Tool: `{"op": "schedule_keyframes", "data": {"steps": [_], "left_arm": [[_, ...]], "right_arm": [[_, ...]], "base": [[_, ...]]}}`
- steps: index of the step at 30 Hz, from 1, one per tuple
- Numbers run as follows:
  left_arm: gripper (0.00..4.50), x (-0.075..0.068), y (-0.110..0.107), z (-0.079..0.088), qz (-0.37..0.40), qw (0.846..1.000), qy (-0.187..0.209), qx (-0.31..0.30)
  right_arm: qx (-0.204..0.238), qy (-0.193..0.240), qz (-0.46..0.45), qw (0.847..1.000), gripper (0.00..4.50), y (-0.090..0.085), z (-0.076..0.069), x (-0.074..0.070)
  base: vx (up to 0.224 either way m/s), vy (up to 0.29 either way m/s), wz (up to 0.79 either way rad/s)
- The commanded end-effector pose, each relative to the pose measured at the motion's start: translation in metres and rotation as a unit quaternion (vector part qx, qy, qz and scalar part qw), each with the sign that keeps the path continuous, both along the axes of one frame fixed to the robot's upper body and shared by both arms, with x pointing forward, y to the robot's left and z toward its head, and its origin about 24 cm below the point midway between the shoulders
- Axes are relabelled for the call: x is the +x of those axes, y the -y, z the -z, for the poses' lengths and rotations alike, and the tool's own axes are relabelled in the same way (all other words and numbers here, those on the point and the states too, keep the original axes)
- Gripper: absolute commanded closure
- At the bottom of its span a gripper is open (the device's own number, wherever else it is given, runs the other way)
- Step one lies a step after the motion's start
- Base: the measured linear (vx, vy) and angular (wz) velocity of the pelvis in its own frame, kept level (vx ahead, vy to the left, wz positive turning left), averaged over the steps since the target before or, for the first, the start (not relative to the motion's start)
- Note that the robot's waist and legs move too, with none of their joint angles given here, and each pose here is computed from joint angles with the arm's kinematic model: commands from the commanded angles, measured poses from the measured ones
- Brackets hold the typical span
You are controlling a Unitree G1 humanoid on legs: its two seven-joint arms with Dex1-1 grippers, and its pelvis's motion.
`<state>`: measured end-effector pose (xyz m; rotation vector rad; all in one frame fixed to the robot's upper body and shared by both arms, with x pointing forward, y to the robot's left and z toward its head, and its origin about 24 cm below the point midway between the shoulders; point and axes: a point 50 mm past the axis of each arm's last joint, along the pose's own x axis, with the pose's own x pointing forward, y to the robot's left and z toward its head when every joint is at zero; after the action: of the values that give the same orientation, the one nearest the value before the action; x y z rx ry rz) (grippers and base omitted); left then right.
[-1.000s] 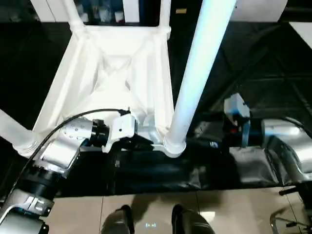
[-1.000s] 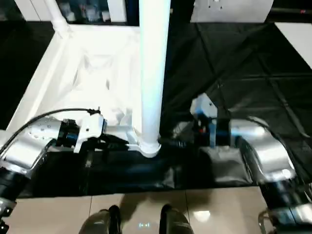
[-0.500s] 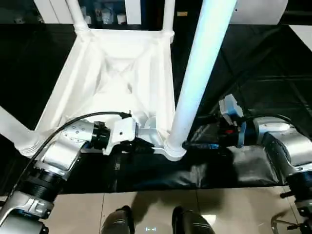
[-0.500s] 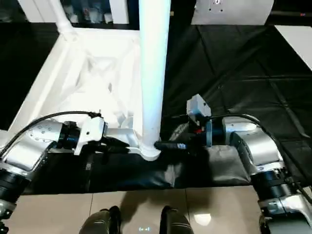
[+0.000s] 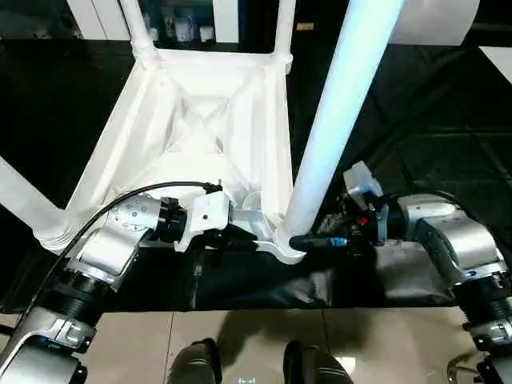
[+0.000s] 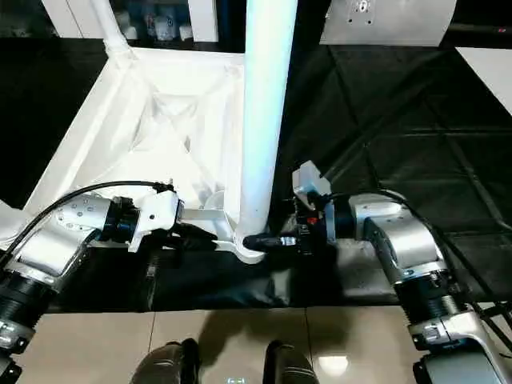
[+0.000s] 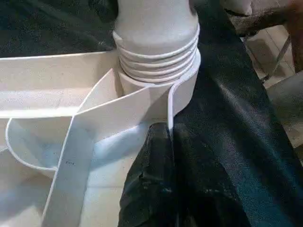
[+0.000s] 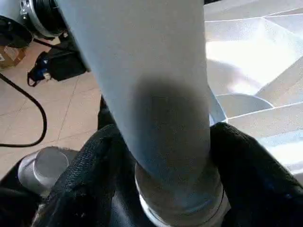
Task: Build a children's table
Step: Rotate leg to tighten
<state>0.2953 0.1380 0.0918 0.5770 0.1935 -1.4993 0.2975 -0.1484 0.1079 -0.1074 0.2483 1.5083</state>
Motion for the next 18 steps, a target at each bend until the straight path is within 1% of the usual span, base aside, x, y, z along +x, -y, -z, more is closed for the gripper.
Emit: {"op": "schedule_keyframes", "data": {"steps": [1,2,5,6,7,9,10,11,14,15,17,18], "left_arm": [[4.5,-0.004,0.004,0.01,0.015,1.0,-0.016,0.016],[4.5,-0.004,0.004,0.009,0.014,1.0,-0.017,0.016],[4.5,-0.003,0.004,0.009,0.009,1.0,-0.022,0.012],[4.5,-0.003,0.004,0.009,0.009,1.0,-0.022,0.012],[4.5,0.0,0.006,0.007,-0.012,0.999,-0.031,0.0],[4.5,0.002,0.006,0.007,-0.022,0.999,-0.033,-0.003],[4.5,0.006,0.008,0.005,-0.041,0.999,-0.028,-0.005],[4.5,0.007,0.009,0.005,-0.046,0.999,-0.028,-0.006],[4.5,0.019,0.014,0.004,-0.104,0.994,-0.032,-0.019],[4.5,0.019,0.014,0.004,-0.104,0.994,-0.032,-0.019],[4.5,0.027,0.022,0.003,-0.148,0.988,-0.029,-0.021],[4.5,0.027,0.022,0.003,-0.148,0.988,-0.029,-0.021]], "right_arm": [[-0.001,-0.003,-0.021,1.0,1.93,-0.003,0.0,-0.002],[-0.001,-0.005,-0.023,1.0,2.07,-0.003,0.0,-0.002],[-0.001,-0.01,-0.027,1.0,2.24,-0.004,0.001,-0.003],[-0.001,-0.01,-0.027,1.0,2.37,-0.004,0.001,-0.003],[0.009,-0.019,-0.016,1.0,2.37,-0.004,0.005,-0.007],[0.013,-0.023,-0.009,1.0,2.41,-0.004,0.006,-0.009],[0.015,-0.027,0.018,0.999,2.43,-0.005,0.01,-0.01],[0.014,-0.025,0.026,0.999,2.43,-0.006,0.011,-0.01],[0.004,-0.006,0.121,0.993,2.46,-0.016,0.022,-0.005],[0.004,-0.006,0.121,0.993,2.46,-0.016,0.022,-0.005],[0.002,-0.011,0.195,0.981,2.49,-0.027,0.029,0.0],[0.002,-0.011,0.195,0.981,2.49,-0.027,0.029,0.0]], "base": [[0.0,0.0,0.0],[0.0,0.0,0.0],[0.0,0.0,0.0],[0.0,0.0,0.0],[0.0,0.0,0.0],[0.0,0.0,0.0],[0.0,0.0,0.0],[0.0,0.0,0.0],[0.0,0.0,0.0],[0.0,0.0,0.0],[-0.051,0.009,-0.11],[-0.05,0.011,-0.12]]}}
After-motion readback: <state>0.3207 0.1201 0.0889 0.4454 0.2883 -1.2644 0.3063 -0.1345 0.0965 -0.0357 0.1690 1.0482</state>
